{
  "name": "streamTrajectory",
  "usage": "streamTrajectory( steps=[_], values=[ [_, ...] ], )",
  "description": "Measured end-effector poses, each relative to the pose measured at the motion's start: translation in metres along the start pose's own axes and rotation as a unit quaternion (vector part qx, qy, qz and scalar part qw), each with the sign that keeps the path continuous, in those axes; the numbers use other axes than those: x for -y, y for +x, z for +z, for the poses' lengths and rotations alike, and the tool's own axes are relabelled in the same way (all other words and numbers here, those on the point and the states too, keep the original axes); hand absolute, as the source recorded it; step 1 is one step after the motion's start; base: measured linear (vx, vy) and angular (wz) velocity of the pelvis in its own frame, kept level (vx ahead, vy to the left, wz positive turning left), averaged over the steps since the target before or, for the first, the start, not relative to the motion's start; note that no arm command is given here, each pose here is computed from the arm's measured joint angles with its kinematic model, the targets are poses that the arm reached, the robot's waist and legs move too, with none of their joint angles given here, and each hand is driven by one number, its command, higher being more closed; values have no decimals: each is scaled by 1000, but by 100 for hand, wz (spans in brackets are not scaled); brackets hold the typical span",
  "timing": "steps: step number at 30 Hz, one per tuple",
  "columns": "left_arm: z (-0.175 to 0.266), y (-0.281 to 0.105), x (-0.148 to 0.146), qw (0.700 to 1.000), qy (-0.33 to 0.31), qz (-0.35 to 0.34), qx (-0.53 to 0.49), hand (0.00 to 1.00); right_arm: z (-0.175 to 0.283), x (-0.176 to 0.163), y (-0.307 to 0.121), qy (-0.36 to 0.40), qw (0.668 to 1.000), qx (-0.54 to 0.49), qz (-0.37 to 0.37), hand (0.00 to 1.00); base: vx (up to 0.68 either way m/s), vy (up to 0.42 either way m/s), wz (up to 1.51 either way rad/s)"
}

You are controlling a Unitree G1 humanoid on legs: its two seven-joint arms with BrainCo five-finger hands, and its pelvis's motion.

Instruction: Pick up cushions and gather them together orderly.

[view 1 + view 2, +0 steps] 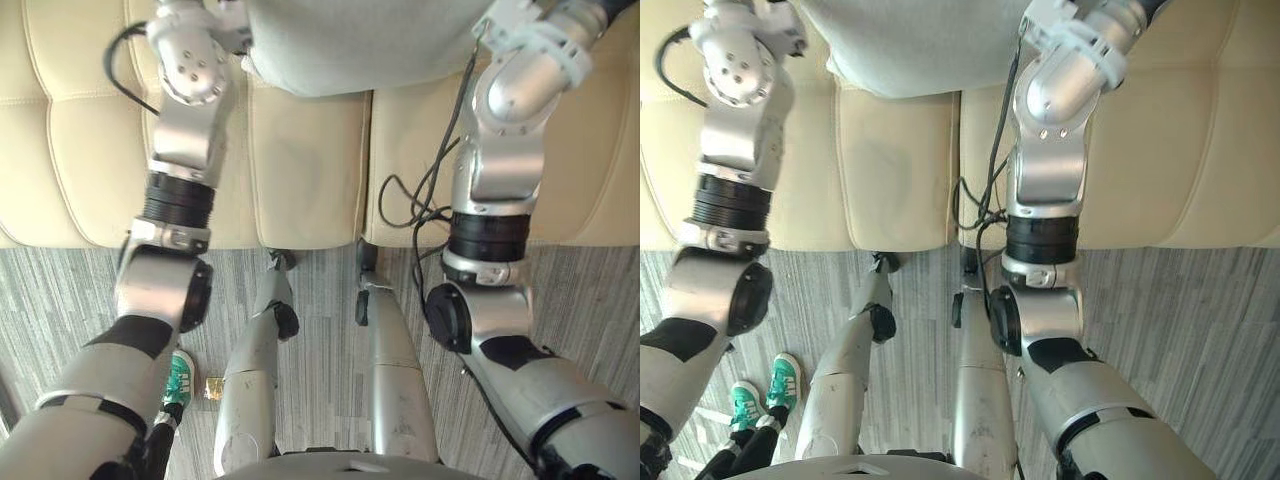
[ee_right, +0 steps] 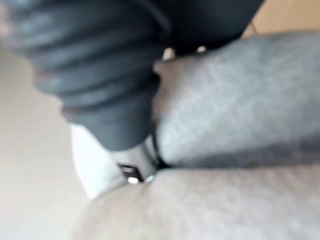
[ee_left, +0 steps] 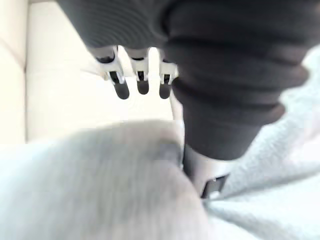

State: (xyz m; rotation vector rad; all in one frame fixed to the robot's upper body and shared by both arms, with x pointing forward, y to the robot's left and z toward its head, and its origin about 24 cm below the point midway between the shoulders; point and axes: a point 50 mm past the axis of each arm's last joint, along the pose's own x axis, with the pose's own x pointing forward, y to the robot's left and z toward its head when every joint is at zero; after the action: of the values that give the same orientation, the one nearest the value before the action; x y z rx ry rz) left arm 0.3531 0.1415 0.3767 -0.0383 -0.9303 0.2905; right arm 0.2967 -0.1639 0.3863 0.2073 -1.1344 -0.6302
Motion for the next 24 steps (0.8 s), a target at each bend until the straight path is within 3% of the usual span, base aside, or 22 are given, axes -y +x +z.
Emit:
streamTrajectory(
  steps=[6, 15, 17, 21, 24],
  values=[
    [-3, 15, -37, 999, -20, 38, -24, 0, -29, 3, 12, 37, 994, -93, 35, 0, -31, -51, 5],
    [1, 17, -53, 998, -58, 29, -24, 0, -33, 14, 37, 122, 982, -139, 41, 0, -54, -50, 12],
    [-7, 3, -64, 998, -52, 29, -24, 0, -29, 32, 37, 108, 986, -116, 44, 0, -10, 0, 12],
    [-50, -58, -131, 995, 7, 65, -81, 0, -32, 114, 12, 9, 996, -81, 46, 0, 60, 34, 12],
    [-89, -136, -186, 974, 63, 95, -196, 0, -42, 158, -24, -61, 989, -111, 70, 0, 64, -19, 6]
  ],
)
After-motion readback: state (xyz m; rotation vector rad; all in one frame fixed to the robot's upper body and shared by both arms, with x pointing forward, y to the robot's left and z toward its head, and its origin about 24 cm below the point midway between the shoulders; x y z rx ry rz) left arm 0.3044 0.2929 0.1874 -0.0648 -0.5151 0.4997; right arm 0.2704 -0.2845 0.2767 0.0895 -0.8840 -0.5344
